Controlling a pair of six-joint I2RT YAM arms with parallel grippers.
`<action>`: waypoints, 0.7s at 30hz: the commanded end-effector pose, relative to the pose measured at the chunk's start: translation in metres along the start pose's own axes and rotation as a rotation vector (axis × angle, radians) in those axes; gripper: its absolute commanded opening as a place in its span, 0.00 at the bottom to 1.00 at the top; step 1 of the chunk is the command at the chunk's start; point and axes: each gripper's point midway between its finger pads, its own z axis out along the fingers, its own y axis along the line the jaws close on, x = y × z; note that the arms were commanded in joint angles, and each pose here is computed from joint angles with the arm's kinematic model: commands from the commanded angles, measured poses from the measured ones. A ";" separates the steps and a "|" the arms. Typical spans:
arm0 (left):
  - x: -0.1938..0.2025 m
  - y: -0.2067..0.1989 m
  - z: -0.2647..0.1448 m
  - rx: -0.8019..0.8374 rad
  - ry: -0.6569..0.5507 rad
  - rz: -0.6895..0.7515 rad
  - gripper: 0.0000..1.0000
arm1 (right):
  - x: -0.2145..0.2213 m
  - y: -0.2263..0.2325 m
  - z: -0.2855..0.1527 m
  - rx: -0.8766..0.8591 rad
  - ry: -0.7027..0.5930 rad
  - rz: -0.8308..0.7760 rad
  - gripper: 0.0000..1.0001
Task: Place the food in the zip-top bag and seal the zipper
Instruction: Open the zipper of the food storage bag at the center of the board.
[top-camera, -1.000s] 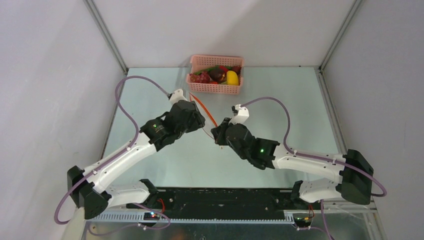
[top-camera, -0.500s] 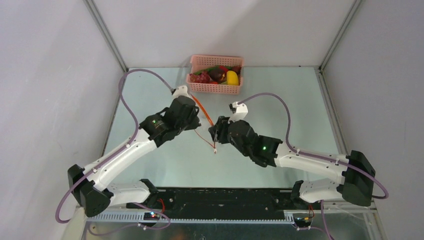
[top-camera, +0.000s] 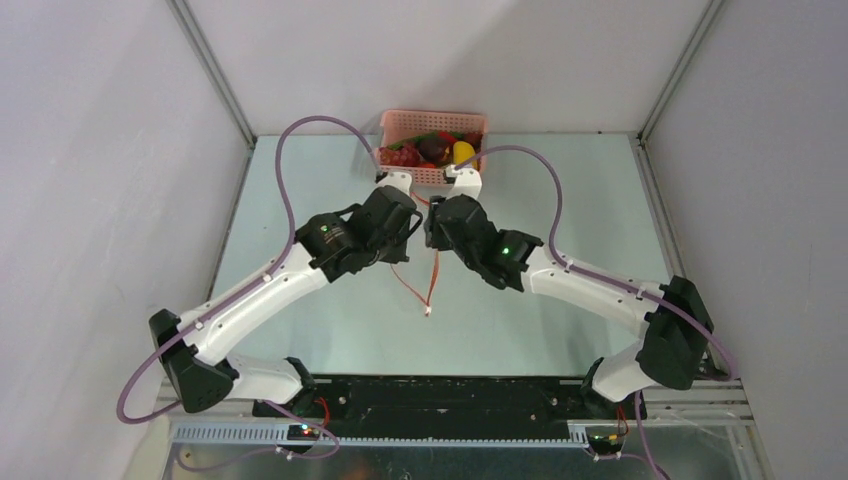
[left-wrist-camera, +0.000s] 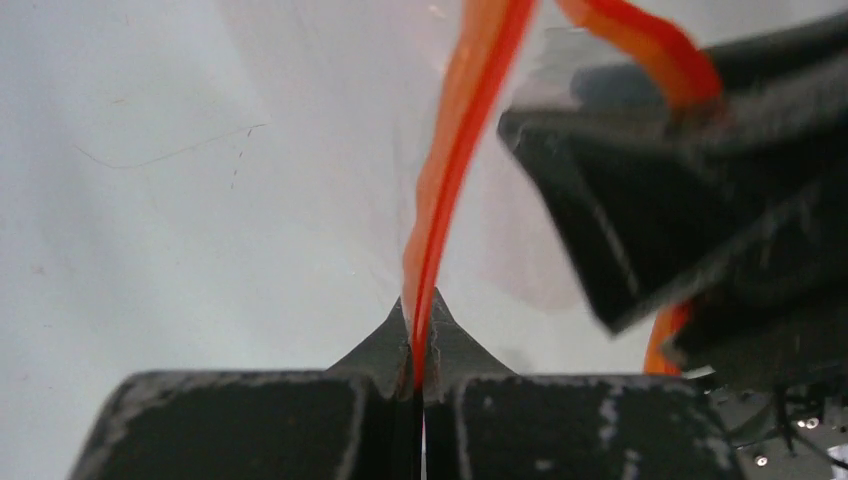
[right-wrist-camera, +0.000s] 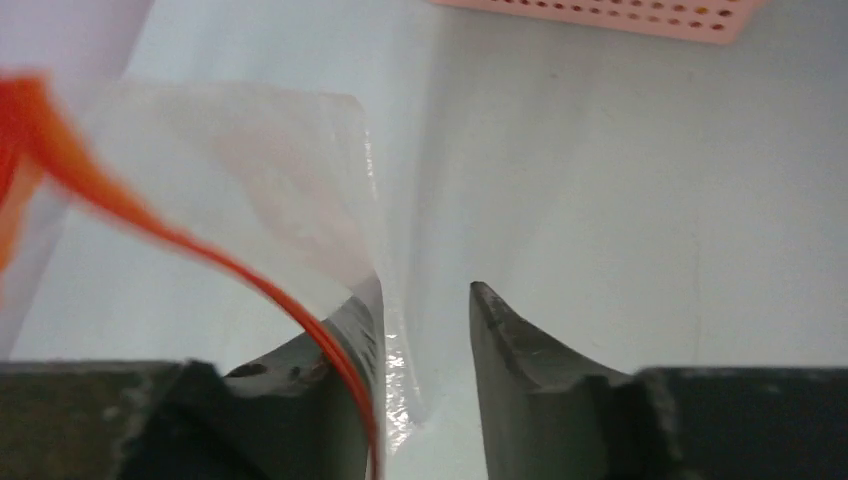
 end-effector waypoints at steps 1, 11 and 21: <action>-0.002 0.007 -0.016 0.003 -0.015 0.074 0.00 | -0.004 -0.021 0.006 0.065 0.040 0.034 0.29; -0.021 0.100 -0.043 -0.439 -0.066 0.015 0.00 | 0.050 -0.070 0.020 0.239 0.219 0.004 0.06; -0.053 0.146 -0.059 -0.498 -0.150 -0.161 0.00 | 0.056 -0.053 0.047 0.102 0.248 0.030 0.12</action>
